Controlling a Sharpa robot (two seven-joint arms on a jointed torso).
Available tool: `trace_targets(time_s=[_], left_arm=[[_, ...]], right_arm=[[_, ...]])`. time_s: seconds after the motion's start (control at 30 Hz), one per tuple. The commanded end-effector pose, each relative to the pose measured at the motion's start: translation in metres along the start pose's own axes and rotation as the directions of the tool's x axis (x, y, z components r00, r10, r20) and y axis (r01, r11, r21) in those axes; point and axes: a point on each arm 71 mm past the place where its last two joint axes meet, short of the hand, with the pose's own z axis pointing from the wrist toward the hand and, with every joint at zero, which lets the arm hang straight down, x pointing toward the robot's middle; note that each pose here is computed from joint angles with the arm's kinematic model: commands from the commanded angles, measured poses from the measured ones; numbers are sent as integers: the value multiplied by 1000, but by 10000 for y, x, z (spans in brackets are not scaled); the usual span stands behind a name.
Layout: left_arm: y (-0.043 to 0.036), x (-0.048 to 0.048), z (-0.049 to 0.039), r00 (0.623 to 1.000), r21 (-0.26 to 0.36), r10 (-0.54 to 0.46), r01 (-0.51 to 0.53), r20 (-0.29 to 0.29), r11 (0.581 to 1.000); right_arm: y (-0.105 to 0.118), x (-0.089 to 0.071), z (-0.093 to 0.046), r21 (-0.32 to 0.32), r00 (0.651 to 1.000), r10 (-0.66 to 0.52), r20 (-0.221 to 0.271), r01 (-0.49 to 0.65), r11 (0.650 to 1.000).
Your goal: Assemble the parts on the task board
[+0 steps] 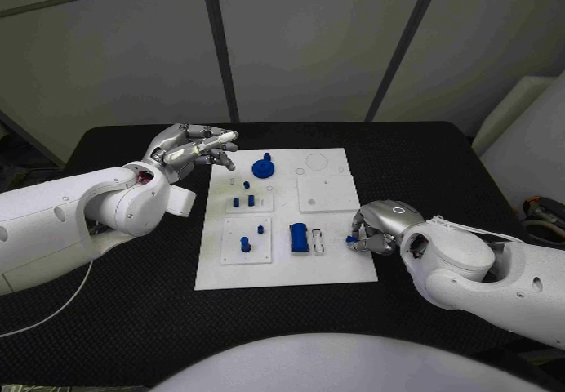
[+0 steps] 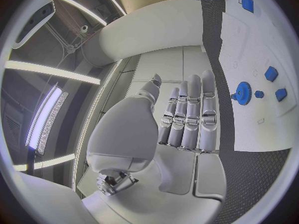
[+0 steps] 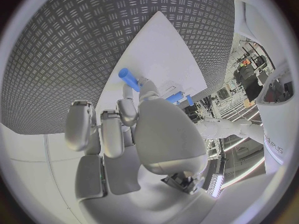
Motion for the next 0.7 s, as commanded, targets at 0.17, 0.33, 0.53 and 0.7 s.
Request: trace_targets(time_s=[0.17, 0.33, 0.53, 0.7], left_arm=[[-12, 11, 2, 1000, 7, -4, 4, -8, 1000], [-11, 12, 3, 1000, 6, -4, 4, -8, 1000], [-10, 12, 4, 1000, 6, -3, 3, -7, 1000], [-8, 21, 10, 1000, 6, -4, 4, -9, 1000]], right_arm=[[-115, 173, -22, 89, 993, 56, -100, -47, 995], [-117, 154, -39, 103, 989, 122, -78, -114, 988], [-87, 105, -71, 109, 978, 208, -24, -204, 973], [-3, 51, -87, 89, 955, 294, 30, -296, 951]])
